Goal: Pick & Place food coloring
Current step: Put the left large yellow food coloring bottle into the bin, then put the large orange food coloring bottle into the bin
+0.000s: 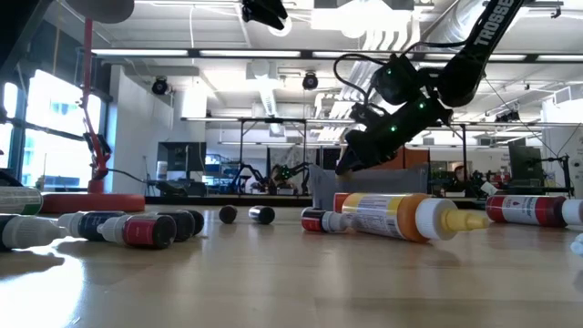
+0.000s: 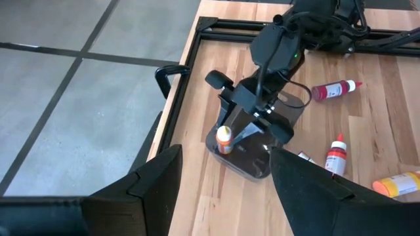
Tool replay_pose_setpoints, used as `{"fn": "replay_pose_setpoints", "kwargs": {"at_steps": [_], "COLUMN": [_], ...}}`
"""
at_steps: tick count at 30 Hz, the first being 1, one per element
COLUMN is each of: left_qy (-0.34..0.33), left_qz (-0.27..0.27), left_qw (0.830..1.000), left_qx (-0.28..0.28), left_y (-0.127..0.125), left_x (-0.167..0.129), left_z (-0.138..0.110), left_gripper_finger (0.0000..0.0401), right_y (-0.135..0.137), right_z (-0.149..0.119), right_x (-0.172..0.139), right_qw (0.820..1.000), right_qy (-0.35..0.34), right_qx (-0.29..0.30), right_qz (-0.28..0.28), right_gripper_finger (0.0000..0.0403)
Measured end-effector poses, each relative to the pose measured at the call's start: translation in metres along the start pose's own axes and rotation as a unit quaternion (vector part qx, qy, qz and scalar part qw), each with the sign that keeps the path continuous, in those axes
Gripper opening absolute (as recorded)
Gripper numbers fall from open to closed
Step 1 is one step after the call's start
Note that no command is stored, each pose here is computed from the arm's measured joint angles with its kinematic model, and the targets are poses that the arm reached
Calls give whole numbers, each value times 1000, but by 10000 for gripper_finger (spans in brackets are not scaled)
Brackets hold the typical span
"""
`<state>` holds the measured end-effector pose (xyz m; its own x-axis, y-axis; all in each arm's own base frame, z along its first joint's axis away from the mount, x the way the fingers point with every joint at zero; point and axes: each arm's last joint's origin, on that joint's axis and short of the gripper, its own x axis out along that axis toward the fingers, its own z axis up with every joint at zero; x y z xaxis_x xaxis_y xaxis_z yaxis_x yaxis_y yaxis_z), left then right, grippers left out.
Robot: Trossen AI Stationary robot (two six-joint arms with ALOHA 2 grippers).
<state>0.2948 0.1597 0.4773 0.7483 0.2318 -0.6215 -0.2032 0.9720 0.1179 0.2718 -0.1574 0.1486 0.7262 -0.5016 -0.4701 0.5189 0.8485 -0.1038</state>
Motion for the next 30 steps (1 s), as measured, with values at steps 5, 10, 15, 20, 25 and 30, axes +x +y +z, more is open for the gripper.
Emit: {"fn": "replay_pose_setpoints", "kwargs": {"at_steps": [5,10,15,20,25,30], "left_qy": [0,3,19,72,60,24], "left_qz": [0,-1,-4,27,42,61], "left_qw": [1000,1000,1000,997,997,997], "left_qx": [0,-1,-3,-16,-25,-27], "left_y": [0,0,-1,-1,2,10], "left_x": [0,0,0,-2,-16,-27], "left_z": [0,-1,-4,-12,-13,-10], "left_gripper_finger": [225,225,225,225,225,225], "right_y": [0,-2,-3,23,75,114], "right_z": [8,25,53,74,57,29], "right_x": [-1,-12,-43,-89,-120,-132], "right_qw": [999,997,989,977,967,958], "right_qy": [-38,-82,-150,-179,-87,32], "right_qx": [2,-4,-10,-74,-118,-93], "right_qz": [0,-4,-2,85,208,268], "right_gripper_finger": [181,181,181,181,181,181]}}
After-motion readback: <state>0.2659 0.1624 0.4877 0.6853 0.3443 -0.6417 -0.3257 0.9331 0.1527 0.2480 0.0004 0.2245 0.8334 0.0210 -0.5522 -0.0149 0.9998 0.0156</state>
